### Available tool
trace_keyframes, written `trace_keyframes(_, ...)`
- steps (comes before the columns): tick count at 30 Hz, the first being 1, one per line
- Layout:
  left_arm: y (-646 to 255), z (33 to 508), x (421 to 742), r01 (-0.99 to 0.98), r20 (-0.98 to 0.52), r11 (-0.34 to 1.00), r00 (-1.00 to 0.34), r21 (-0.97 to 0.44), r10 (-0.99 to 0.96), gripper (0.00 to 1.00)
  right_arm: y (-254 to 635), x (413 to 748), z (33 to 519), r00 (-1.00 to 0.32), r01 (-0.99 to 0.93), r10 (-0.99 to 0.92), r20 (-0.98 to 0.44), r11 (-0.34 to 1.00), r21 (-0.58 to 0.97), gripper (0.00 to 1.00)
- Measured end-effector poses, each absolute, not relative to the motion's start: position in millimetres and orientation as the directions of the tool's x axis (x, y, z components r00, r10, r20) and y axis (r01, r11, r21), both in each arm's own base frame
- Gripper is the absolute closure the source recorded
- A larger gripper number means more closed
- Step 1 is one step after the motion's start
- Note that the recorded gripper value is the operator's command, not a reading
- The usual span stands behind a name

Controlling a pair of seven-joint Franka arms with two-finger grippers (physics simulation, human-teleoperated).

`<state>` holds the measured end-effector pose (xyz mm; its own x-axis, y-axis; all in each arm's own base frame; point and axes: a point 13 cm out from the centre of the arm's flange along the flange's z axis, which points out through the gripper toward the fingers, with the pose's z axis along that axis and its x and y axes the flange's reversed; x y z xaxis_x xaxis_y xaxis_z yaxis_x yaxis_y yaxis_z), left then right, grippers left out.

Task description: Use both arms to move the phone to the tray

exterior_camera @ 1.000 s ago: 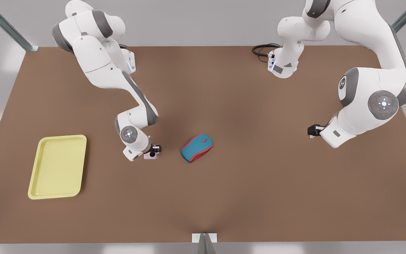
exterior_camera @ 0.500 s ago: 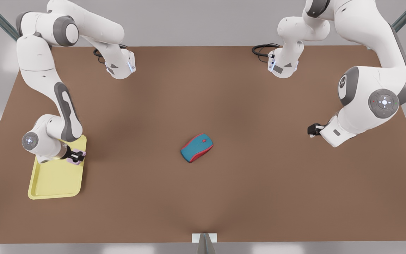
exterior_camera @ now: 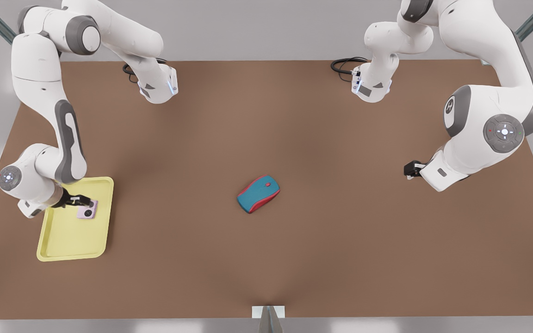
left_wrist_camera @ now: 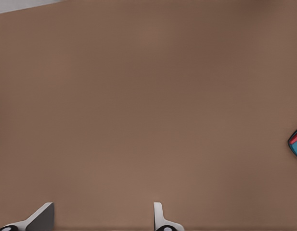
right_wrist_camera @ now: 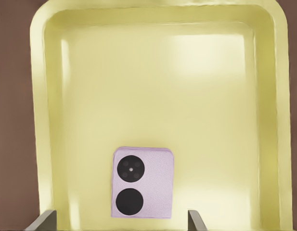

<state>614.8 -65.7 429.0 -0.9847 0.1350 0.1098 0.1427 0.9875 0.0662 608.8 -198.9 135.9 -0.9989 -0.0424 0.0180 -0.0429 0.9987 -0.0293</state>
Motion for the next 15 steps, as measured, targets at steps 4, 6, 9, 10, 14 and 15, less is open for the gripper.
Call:
trace_keyframes(4,-65.3,430.0,614.9,0.143,0.108,0.987,-0.985,0.069,0.135,0.00,-152.1,653.6,229.8,-0.985,-0.167,-0.168,-0.041,0.985,-0.035,0.00)
trace_keyframes(6,-65.0,430.1,615.0,0.142,0.107,0.987,-0.985,0.070,0.134,0.00,-94.7,668.3,284.2,-0.966,-0.248,-0.251,-0.062,0.968,-0.046,0.00)
trace_keyframes(9,-64.7,430.2,615.0,0.142,0.107,0.987,-0.985,0.071,0.134,0.00,-49.3,679.0,374.6,-0.951,-0.281,-0.287,-0.111,0.957,-0.070,0.00)
trace_keyframes(10,-64.7,430.2,615.0,0.142,0.107,0.987,-0.985,0.072,0.134,0.00,-51.2,676.2,403.3,-0.954,-0.266,-0.274,-0.123,0.961,-0.077,0.00)
trace_keyframes(14,-64.6,430.2,615.0,0.142,0.107,0.987,-0.985,0.072,0.134,0.00,-60.0,654.0,448.2,-0.971,-0.212,-0.217,-0.104,0.975,-0.064,0.00)
trace_keyframes(15,-64.6,430.2,615.1,0.142,0.107,0.987,-0.985,0.072,0.134,0.00,-57.8,651.1,453.3,-0.972,-0.207,-0.212,-0.097,0.976,-0.062,0.00)
